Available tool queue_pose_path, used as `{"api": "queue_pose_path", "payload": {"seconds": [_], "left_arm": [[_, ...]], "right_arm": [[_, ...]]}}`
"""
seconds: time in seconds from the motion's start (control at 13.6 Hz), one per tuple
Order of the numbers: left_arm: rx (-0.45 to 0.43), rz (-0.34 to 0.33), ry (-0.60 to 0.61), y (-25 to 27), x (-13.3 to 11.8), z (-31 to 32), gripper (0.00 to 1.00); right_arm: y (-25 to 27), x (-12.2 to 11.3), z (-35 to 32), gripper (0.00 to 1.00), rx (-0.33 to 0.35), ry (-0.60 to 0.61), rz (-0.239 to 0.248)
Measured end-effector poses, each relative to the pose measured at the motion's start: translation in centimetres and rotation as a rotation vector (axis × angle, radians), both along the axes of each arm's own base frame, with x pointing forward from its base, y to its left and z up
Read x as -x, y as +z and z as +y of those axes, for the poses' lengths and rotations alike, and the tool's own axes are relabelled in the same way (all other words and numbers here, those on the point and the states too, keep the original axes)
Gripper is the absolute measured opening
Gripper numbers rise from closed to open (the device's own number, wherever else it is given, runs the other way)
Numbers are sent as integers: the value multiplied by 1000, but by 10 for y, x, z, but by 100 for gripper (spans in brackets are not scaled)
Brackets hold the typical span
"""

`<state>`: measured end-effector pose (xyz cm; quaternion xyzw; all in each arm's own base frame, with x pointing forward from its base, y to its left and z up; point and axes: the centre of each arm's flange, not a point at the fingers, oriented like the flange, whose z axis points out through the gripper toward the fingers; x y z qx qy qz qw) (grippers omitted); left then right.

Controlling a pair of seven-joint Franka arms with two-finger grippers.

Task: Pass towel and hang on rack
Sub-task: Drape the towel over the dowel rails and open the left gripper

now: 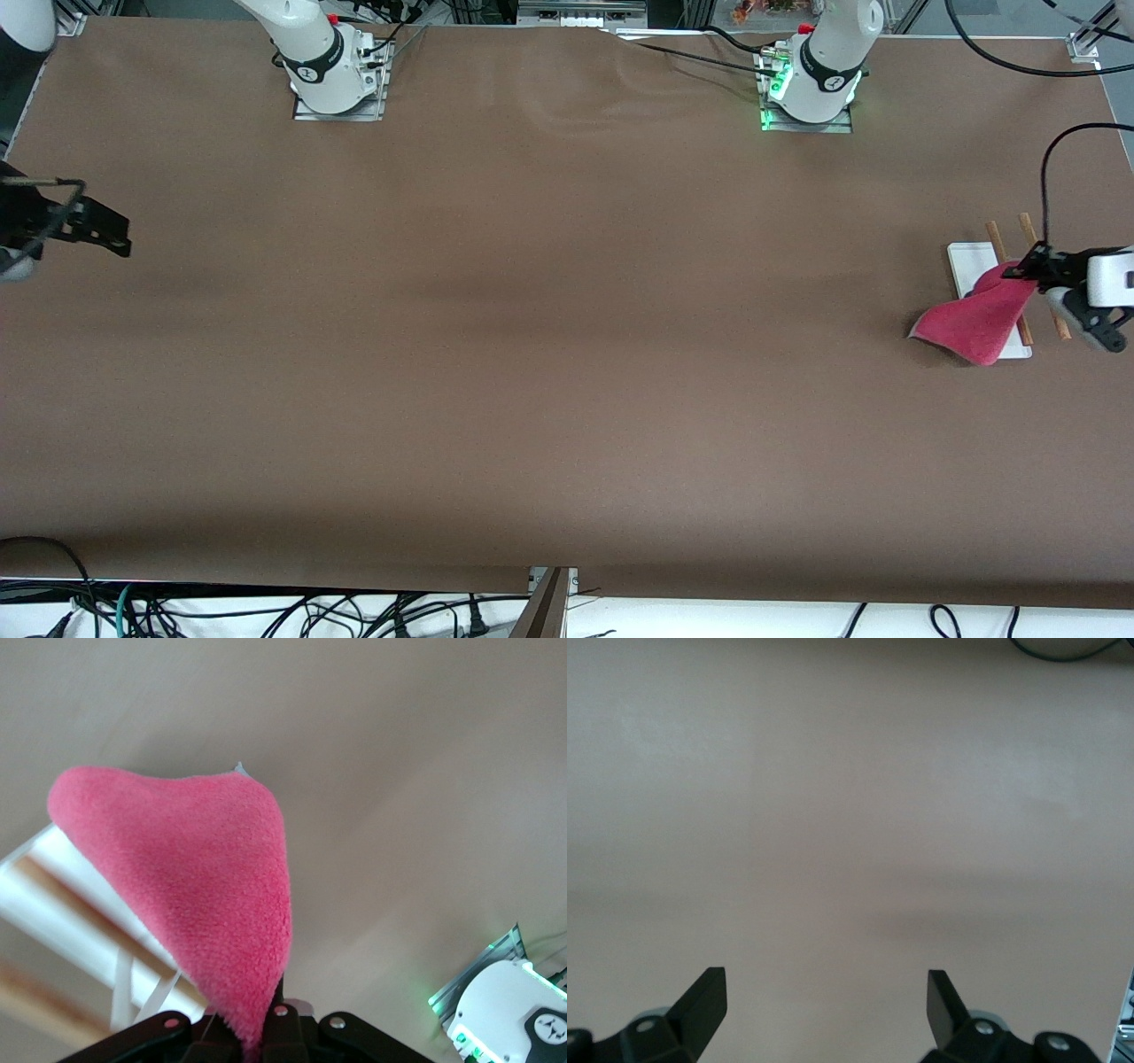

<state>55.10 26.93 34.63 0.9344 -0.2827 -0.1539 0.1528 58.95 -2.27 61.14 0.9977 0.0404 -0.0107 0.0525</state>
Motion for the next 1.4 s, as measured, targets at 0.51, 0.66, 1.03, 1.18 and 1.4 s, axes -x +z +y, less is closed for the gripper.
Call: {"api": "queue_pose_path", "payload": {"seconds": [0.51,0.66,1.03,1.18,1.4], "left_arm": [[-13,36,6,-23,49,88,3],[-56,15,-9,-31,45,96,3],[-101,-53,-54,-58,43,122,3],[-103,-55,-60,-64,43,123,3],[-105,-58,-62,-64,41,123,26]], "right_arm": [[-4,29,31,100,-43,35,29],[-9,29,33,100,-78,20,37],[-16,28,24,100,-88,3,50],[-15,29,24,100,-88,3,47],[-14,28,22,100,-88,0,44]]}}
